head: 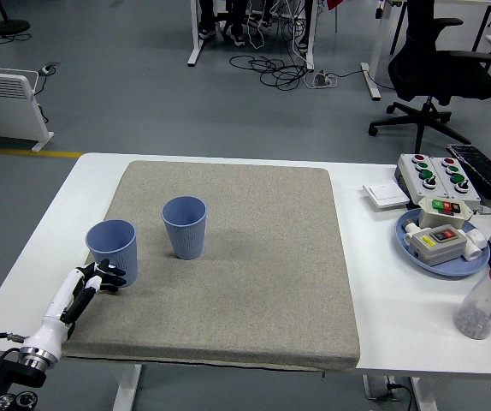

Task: Push cup pick cup insert cup

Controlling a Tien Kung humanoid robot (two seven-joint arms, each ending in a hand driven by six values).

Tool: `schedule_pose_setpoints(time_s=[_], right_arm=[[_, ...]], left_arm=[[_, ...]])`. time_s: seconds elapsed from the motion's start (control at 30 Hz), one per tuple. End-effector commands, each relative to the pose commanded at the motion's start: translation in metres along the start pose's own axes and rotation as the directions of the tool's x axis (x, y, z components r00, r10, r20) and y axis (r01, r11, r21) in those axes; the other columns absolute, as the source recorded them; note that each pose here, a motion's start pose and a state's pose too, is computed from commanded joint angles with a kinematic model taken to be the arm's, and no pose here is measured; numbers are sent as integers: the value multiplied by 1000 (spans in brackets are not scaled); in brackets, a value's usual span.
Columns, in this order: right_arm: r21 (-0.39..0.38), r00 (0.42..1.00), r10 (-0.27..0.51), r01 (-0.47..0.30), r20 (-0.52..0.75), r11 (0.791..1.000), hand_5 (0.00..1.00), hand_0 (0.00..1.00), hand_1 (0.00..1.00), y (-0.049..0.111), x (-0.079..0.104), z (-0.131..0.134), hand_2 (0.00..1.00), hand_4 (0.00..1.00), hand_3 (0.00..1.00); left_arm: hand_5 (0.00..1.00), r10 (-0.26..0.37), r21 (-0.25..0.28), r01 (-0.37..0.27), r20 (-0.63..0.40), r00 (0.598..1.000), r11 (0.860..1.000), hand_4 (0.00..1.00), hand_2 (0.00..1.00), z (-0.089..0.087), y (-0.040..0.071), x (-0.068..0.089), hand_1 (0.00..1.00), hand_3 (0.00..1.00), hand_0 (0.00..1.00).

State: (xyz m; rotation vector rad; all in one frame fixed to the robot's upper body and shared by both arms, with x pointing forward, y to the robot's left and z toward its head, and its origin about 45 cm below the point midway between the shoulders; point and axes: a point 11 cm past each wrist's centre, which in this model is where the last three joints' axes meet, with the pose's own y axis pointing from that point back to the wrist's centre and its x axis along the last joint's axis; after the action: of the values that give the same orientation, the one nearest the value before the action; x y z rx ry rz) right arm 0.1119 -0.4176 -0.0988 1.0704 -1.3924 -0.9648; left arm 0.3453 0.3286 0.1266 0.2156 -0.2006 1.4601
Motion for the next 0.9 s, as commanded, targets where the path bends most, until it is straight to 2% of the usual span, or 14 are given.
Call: schedule_pose_setpoints(time_s=[0.17, 0.37, 0.43, 0.6, 0.77, 0.9], right_arm=[[-2, 1000, 0, 0, -4, 1000, 546, 726, 661, 0, 0, 1, 669, 94, 584], [-2, 1000, -1, 1, -4, 1000, 544, 726, 661, 0, -1, 1, 669, 94, 584], [-2, 1000, -1, 1, -7, 1000, 544, 726, 661, 0, -1, 1, 669, 94, 584], [-3, 1000, -1, 1, -13, 1000, 545, 726, 660, 0, -1, 1, 669, 95, 584], [-5, 1000, -2, 2, -16, 1000, 543, 726, 661, 0, -2, 2, 669, 95, 584], [-6, 1000, -4, 4, -20, 1000, 542, 726, 661, 0, -3, 2, 669, 97, 584]], left_arm=[[998, -5, -2, 5, -7, 1000, 1000, 579, 519, 4, -15, -1, 593, 492, 531], [998, -2, -4, 2, -16, 1000, 1000, 580, 524, 6, -27, -1, 597, 494, 536], [998, -4, -8, 4, -18, 1000, 1000, 580, 524, 9, -36, -2, 597, 494, 536], [998, -4, -18, 4, -30, 1000, 1000, 579, 529, 15, -50, -6, 603, 494, 547], [998, -1, -15, 1, -39, 999, 1000, 578, 533, 16, -62, -7, 614, 494, 560], [998, 4, 2, -4, -36, 999, 1000, 576, 533, 12, -66, -6, 614, 493, 570]])
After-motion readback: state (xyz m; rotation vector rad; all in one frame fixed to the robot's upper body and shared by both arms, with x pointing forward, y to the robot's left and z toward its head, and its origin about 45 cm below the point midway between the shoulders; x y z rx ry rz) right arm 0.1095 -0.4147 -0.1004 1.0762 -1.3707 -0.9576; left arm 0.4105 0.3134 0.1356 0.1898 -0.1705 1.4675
